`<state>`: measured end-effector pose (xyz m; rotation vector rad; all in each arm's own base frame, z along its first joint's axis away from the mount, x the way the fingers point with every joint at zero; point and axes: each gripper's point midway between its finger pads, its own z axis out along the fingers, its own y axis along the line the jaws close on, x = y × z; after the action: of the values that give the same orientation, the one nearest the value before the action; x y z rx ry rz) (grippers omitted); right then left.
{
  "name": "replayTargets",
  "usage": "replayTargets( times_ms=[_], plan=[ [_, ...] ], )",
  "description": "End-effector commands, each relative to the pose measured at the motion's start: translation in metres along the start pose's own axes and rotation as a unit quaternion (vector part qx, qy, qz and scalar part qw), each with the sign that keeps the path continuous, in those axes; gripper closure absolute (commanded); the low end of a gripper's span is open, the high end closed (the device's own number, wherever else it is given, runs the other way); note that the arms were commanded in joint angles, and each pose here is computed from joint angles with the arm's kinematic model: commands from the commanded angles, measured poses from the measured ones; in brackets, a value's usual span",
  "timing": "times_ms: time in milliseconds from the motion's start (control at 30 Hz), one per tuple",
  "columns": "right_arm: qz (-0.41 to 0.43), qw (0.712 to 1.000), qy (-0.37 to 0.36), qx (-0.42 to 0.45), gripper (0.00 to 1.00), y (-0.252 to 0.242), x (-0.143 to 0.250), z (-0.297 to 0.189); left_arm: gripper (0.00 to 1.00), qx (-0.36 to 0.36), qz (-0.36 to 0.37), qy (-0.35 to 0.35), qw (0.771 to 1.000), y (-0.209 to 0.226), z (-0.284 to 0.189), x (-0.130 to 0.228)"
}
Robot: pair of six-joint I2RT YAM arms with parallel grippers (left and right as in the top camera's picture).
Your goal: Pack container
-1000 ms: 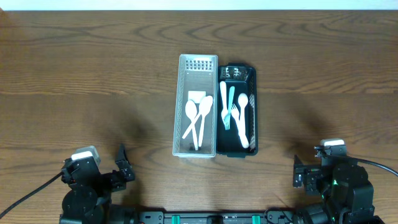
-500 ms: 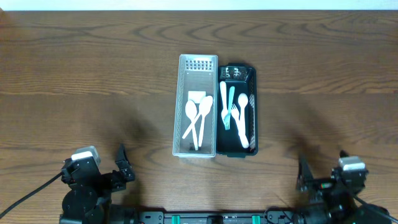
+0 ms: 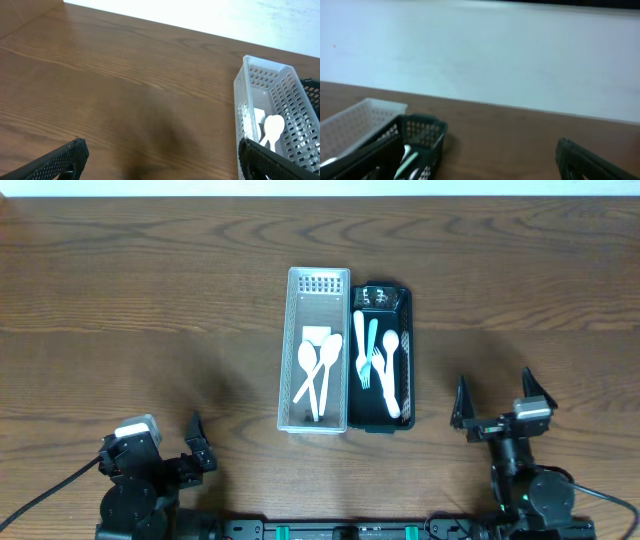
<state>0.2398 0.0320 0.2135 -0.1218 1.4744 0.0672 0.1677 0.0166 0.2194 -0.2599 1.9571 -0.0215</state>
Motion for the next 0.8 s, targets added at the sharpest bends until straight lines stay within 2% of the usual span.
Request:
replayTargets(
  times_ms=[0,133,767],
  plan=[
    [-0.039,0.999,0.015,0.0,0.01,0.0,0.023,0.002,0.02,-0.001,-0.006,-0.005,1.0,0.001,-0.001,-0.001],
    [-0.04,0.996,0.083,-0.014,0.01,0.004,0.057,-0.001,0.02,-0.001,-0.006,-0.005,1.0,0.001,-0.001,-0.001],
    [-0.04,0.995,0.085,-0.013,0.01,0.004,0.058,-0.001,0.02,-0.001,-0.006,-0.005,1.0,0.001,-0.001,-0.001]
  ],
)
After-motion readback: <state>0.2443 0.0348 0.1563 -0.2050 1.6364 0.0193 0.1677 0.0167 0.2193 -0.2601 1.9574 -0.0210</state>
